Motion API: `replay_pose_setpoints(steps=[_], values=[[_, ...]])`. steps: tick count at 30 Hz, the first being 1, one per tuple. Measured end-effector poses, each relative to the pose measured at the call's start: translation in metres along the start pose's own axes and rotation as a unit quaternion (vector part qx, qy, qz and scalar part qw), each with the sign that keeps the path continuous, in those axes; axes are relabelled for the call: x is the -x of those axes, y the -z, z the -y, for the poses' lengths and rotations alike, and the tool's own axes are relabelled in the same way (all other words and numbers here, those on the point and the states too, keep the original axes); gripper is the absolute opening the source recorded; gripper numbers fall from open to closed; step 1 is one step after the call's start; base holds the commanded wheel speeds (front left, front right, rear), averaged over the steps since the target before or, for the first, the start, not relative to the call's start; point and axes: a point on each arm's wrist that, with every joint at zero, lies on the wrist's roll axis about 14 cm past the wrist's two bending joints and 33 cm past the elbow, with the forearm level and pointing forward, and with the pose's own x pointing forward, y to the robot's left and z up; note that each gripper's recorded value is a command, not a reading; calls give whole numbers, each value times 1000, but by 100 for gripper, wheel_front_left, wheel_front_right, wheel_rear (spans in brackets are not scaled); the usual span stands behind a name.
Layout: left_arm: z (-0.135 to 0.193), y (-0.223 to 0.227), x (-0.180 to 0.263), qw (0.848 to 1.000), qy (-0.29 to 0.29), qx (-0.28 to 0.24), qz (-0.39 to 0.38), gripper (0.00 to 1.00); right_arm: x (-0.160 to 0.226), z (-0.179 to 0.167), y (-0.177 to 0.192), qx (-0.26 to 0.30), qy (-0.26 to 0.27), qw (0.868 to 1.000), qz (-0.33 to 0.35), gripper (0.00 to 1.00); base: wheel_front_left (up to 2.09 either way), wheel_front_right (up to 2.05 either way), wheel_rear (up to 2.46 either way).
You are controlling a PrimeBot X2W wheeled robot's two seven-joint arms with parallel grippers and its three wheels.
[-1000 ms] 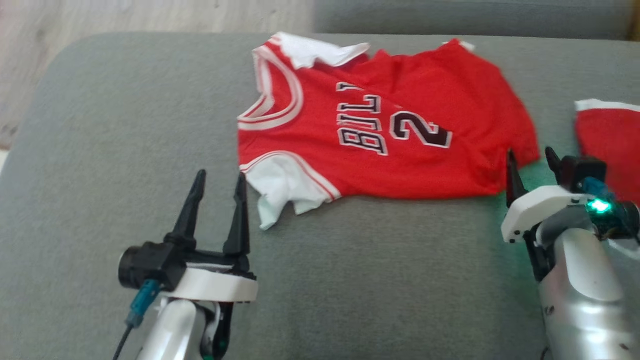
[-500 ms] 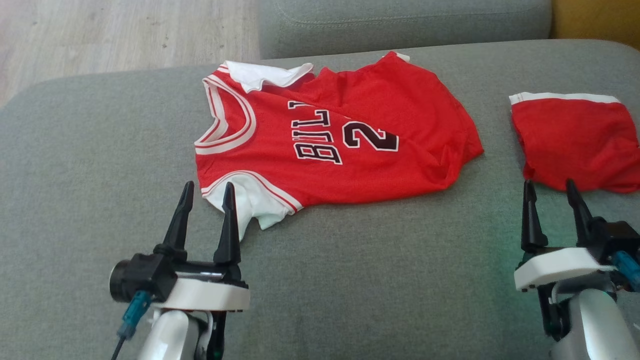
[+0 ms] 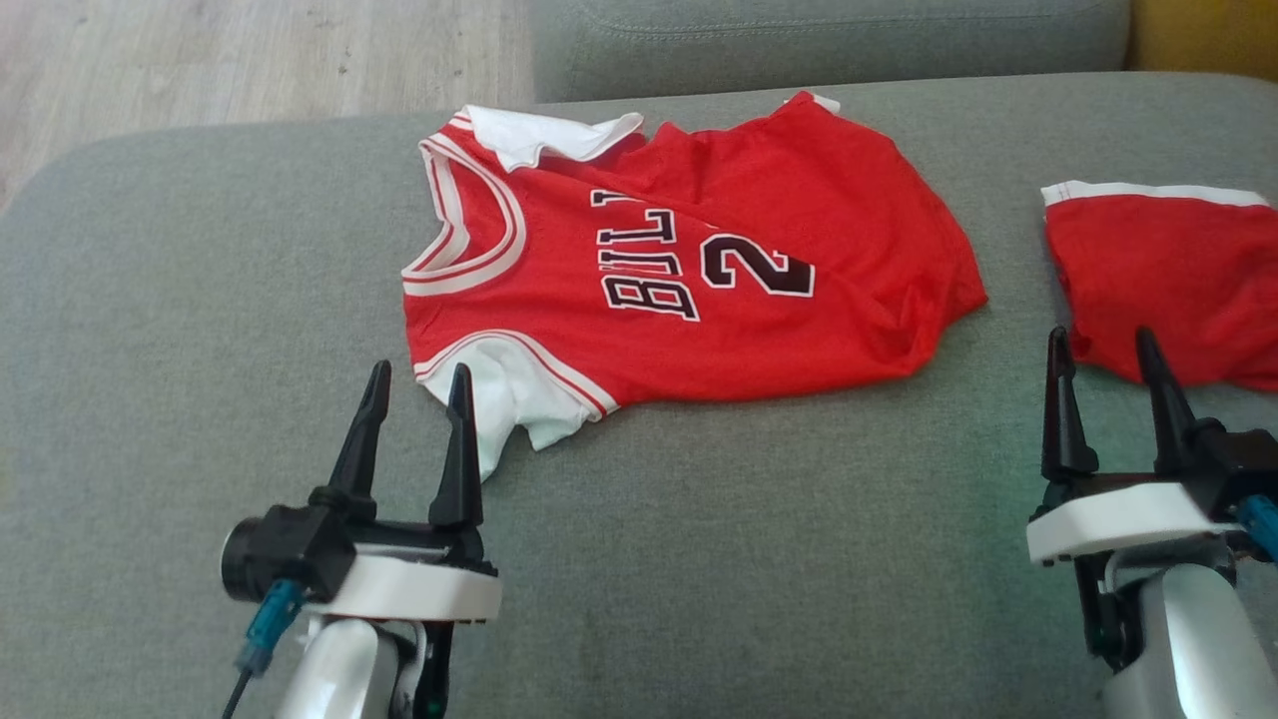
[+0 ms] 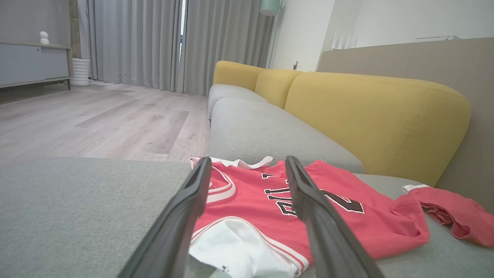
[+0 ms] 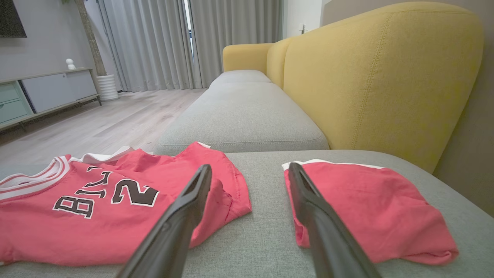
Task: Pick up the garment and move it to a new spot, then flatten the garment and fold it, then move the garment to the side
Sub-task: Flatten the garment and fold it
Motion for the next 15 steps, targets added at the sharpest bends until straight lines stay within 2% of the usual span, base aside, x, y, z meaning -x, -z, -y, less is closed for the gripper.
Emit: replay_pose_setpoints(steps=[5, 11, 15], values=[[2, 14, 2, 1000, 5, 1, -22, 100, -1, -2, 4, 0, -3, 1000, -5, 100, 0, 0, 0], [5, 77, 14, 991, 15, 1, -131, 100, 0, 0, 6, 1, 0, 1000, -8, 100, 0, 0, 0], [5, 99, 14, 984, 16, -8, -177, 100, 1, 6, 10, 1, 8, 1000, -13, 100, 0, 0, 0]])
